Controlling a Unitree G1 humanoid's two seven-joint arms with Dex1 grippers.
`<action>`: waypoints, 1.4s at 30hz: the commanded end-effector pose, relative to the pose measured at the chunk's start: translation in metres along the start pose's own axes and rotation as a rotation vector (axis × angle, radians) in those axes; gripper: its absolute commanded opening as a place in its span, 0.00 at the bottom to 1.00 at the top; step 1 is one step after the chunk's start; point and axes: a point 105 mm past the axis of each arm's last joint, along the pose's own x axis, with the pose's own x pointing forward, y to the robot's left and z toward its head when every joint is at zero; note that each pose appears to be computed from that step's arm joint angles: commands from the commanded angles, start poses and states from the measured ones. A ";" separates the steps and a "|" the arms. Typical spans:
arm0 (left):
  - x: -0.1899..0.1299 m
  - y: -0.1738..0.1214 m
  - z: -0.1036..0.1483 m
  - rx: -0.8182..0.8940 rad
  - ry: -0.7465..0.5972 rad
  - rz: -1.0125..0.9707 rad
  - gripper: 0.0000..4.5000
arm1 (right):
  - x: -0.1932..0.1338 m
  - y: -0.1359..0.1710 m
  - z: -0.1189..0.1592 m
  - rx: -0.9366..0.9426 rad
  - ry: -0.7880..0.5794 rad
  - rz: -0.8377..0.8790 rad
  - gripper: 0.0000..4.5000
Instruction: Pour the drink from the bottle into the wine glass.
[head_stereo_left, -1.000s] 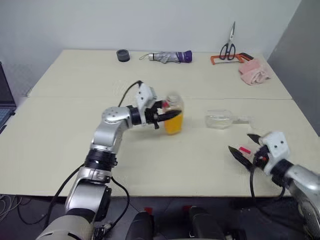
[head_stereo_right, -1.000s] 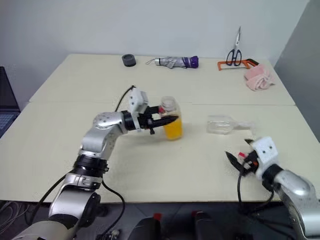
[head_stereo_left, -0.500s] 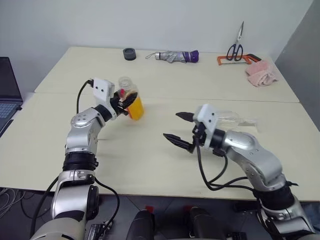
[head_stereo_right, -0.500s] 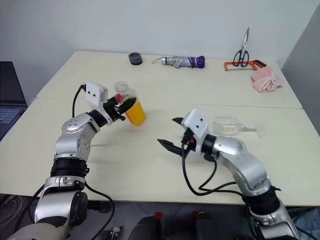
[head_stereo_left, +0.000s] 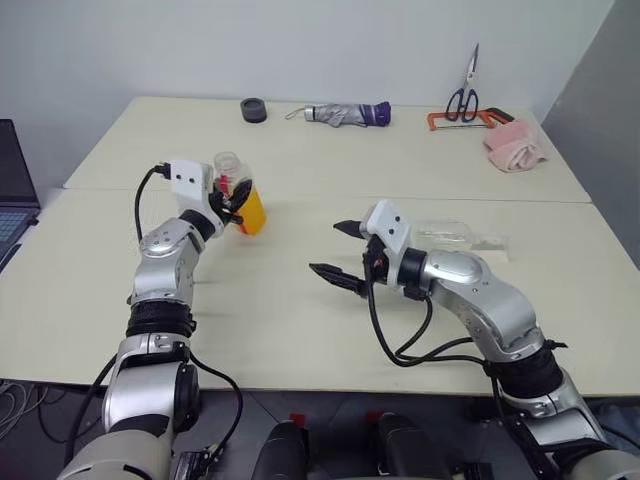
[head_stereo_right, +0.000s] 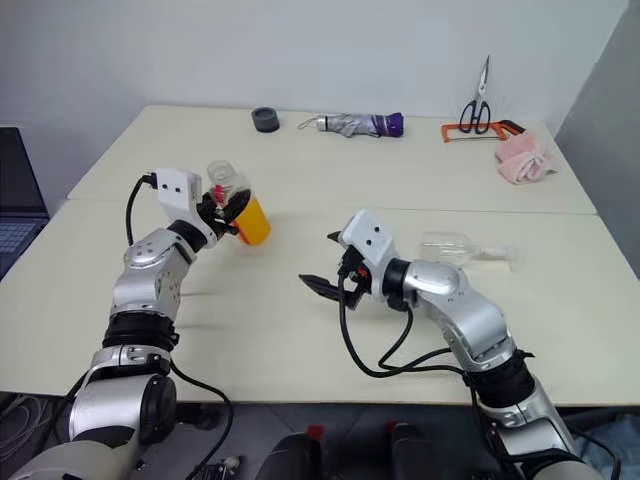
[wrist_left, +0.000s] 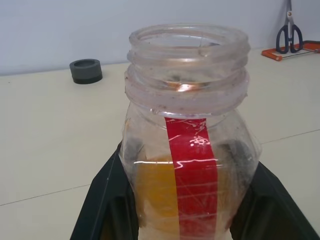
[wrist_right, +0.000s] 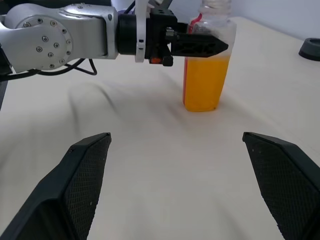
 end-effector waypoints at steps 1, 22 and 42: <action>0.000 0.007 0.001 0.011 0.002 0.033 0.46 | 0.002 0.002 0.012 -0.031 -0.028 0.013 1.00; -0.015 -0.002 -0.011 0.072 -0.035 0.044 1.00 | -0.007 0.000 0.004 -0.064 0.012 -0.016 1.00; -0.084 -0.075 -0.017 0.238 -0.037 -0.273 1.00 | -0.101 -0.021 -0.019 -0.409 0.181 -0.331 1.00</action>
